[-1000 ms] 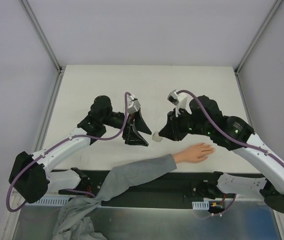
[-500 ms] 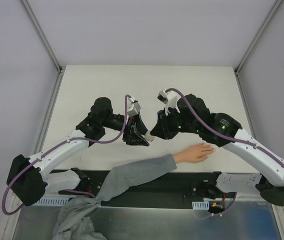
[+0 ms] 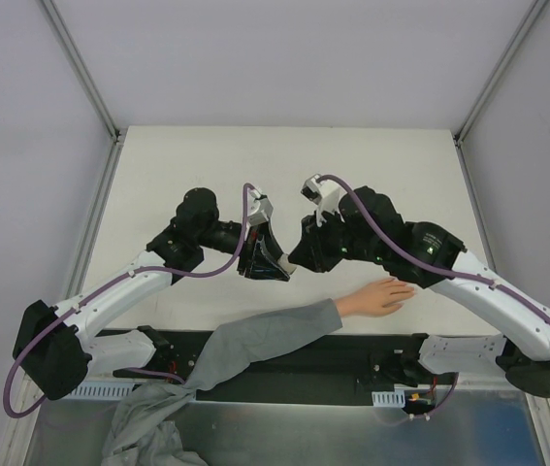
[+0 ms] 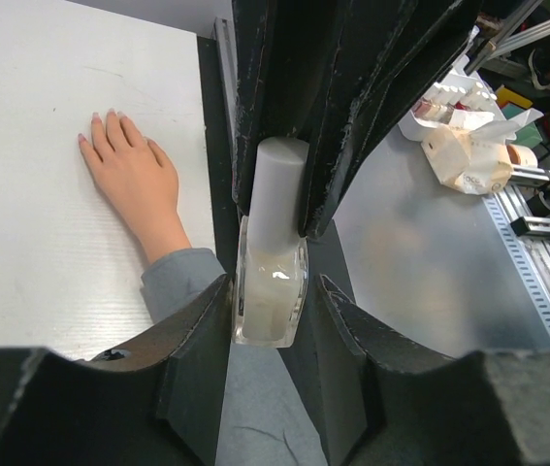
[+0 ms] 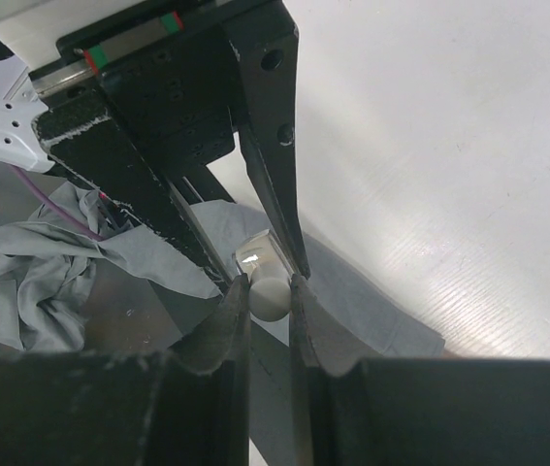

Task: Paint the nails

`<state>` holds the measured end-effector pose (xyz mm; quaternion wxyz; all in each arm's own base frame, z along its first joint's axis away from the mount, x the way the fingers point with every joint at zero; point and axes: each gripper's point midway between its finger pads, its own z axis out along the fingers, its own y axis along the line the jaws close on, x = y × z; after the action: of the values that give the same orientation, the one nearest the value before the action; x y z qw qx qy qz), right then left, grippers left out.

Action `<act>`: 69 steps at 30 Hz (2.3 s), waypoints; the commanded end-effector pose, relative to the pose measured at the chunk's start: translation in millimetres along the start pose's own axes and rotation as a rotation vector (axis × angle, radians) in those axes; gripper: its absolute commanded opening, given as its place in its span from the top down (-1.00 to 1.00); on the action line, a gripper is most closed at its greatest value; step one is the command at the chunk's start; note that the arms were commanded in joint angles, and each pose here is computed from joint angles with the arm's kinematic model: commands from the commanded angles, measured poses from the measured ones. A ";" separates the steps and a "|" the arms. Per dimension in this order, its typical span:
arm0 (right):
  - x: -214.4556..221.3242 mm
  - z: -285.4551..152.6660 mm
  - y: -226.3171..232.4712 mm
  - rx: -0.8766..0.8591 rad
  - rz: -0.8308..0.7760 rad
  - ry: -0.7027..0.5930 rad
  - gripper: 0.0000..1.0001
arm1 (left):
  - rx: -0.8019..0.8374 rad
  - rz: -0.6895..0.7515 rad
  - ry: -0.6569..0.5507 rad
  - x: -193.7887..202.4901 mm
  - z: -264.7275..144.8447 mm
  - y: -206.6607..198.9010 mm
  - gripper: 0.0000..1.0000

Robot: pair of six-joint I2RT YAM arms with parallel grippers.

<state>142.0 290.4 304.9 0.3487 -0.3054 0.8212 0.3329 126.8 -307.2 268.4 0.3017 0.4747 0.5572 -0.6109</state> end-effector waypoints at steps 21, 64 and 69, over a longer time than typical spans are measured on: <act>-26.3 -3.0 -13.4 0.156 0.115 -0.114 0.13 | -0.180 0.120 -0.053 -27.9 -5.9 15.0 1.00; -50.8 40.1 -26.0 0.340 0.074 -0.288 0.99 | -0.318 0.232 -0.157 -39.6 -26.4 8.8 1.00; -25.4 35.8 5.0 0.013 -0.232 -0.258 0.99 | -0.083 0.219 -0.095 -31.3 -13.6 -22.5 1.00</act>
<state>189.3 324.9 302.5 0.4810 -0.1833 0.8104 0.2798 168.9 -288.3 264.2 0.4427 0.4082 0.6307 -0.4895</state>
